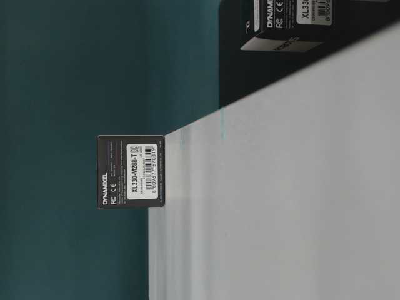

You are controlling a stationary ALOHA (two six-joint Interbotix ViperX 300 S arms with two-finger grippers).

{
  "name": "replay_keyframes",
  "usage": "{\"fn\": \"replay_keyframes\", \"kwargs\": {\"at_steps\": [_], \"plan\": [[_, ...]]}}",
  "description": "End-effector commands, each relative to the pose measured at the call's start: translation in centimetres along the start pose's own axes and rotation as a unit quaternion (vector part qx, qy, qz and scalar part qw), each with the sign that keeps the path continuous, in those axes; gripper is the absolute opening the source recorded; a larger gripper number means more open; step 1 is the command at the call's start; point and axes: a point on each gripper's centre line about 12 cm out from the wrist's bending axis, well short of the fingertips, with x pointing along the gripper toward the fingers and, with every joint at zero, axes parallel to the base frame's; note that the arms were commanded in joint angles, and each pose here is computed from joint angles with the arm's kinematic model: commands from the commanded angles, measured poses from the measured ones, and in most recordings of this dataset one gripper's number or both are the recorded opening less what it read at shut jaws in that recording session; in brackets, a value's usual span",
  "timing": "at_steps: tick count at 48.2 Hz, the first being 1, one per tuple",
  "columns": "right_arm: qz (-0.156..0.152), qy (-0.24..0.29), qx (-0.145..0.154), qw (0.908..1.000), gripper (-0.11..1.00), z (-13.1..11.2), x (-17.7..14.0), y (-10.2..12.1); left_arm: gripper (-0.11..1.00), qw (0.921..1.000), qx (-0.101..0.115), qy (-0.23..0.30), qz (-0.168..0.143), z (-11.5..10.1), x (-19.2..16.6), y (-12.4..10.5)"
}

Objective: Place the box from the black base onto the white base.

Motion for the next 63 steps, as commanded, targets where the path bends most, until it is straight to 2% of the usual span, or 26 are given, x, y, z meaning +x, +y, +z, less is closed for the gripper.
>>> {"fn": "replay_keyframes", "kwargs": {"at_steps": [1,63], "plan": [[0.001,-0.005,0.002,1.0000,0.99,0.24,-0.01,0.05,-0.06,1.0000,0.000,-0.006,-0.001,0.68,0.21,-0.03],[0.001,-0.002,0.002,1.0000,0.99,0.01,0.02,0.03,-0.06,1.0000,0.001,0.002,0.002,0.26,0.40,0.08]]}}
